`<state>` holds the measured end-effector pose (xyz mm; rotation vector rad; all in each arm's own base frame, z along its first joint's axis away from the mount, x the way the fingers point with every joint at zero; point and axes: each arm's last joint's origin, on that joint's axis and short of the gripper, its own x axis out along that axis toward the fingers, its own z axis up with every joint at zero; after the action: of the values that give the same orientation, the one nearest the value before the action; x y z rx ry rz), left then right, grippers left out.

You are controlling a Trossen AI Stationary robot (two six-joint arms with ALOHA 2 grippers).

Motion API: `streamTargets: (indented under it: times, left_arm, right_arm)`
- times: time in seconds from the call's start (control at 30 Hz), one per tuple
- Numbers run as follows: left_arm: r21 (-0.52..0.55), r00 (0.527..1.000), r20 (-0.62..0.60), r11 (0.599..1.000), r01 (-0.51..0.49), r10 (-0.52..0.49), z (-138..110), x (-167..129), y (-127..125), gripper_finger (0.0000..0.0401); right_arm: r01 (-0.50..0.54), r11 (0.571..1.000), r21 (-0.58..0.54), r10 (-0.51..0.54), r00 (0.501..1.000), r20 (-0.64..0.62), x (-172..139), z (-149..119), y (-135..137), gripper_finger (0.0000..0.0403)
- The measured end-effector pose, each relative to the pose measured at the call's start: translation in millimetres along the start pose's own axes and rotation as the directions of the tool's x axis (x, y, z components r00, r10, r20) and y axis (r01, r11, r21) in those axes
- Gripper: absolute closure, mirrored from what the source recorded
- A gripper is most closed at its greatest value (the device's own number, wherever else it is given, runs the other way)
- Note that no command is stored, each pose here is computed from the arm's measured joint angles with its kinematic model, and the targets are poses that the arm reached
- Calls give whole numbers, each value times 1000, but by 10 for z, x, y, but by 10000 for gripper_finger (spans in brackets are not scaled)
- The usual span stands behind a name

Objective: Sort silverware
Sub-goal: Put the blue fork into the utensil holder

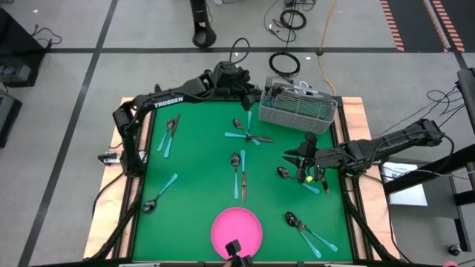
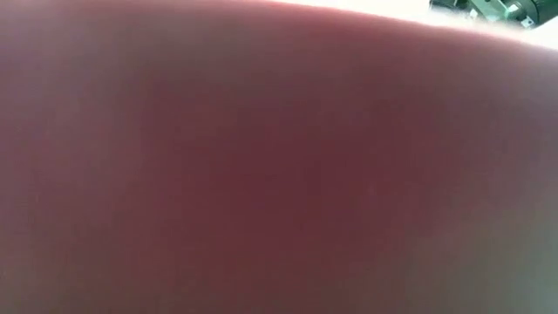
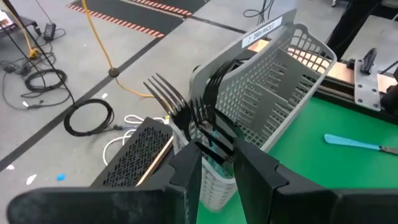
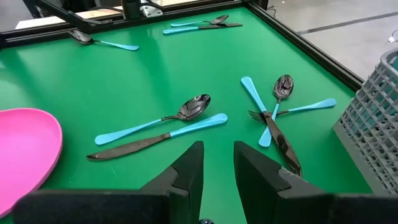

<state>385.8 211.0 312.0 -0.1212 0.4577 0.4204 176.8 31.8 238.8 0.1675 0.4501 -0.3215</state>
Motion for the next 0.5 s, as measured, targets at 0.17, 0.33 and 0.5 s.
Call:
streamTargets:
  times: [0.17,0.33,0.5]
  left_arm:
    - [51,999,41,999,6,-8,40,0,-18,312]
    - [56,996,93,998,10,-15,74,31,-36,312]
    - [53,998,54,998,20,-23,-32,164,-43,312]
  right_arm:
    - [-1,1000,-7,1,1000,3,0,4,2,325]
    - [-1,1000,-18,1,1000,3,0,4,2,325]
    - [-1,1000,-31,2,1000,5,0,5,2,325]
